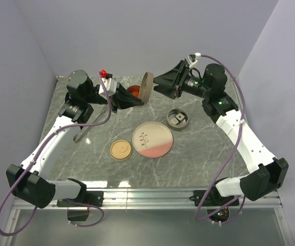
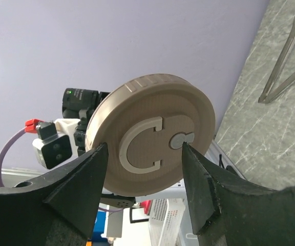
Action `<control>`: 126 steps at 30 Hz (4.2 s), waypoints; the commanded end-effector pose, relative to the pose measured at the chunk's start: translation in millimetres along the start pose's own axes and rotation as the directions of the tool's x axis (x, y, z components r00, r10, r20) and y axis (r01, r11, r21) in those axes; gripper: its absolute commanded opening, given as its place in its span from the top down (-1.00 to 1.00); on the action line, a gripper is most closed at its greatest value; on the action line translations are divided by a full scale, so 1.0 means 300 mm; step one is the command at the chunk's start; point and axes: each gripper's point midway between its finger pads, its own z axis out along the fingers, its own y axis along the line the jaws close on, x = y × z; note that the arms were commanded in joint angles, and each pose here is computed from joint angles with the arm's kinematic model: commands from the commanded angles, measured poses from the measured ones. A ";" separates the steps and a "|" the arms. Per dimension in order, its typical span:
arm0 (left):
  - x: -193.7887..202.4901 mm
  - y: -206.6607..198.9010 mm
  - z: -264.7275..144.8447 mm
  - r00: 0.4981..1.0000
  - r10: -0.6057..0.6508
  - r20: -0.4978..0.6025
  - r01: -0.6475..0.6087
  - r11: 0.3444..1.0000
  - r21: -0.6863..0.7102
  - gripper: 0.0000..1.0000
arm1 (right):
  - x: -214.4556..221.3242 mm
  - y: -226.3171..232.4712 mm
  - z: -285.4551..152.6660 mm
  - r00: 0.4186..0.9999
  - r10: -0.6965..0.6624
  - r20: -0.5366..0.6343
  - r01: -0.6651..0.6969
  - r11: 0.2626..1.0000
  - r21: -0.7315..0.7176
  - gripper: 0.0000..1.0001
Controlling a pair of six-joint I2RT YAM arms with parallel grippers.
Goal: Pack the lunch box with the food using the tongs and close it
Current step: Pass the lid of the lunch box from the left arm to the right
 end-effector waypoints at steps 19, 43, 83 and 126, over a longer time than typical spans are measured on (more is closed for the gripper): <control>-0.035 -0.042 0.015 0.986 0.164 -0.009 -0.162 0.979 0.123 0.99 | 0.133 0.059 0.007 0.991 -0.073 -0.108 0.061 0.992 -0.110 -0.32; -0.082 -0.007 0.021 0.989 0.148 0.010 -0.149 0.988 0.046 0.99 | 0.003 -0.165 -0.053 0.908 -0.419 -0.010 0.399 0.857 0.327 0.08; -0.348 0.063 -0.023 0.906 -0.060 0.418 0.147 0.973 -0.179 0.99 | -0.102 0.202 -0.048 0.967 -0.212 0.140 0.233 0.959 -0.164 -0.32; -0.302 0.024 0.062 0.927 -0.079 0.366 0.117 0.990 -0.084 0.99 | -0.035 0.190 0.033 0.986 -0.145 0.077 0.156 0.972 -0.175 0.20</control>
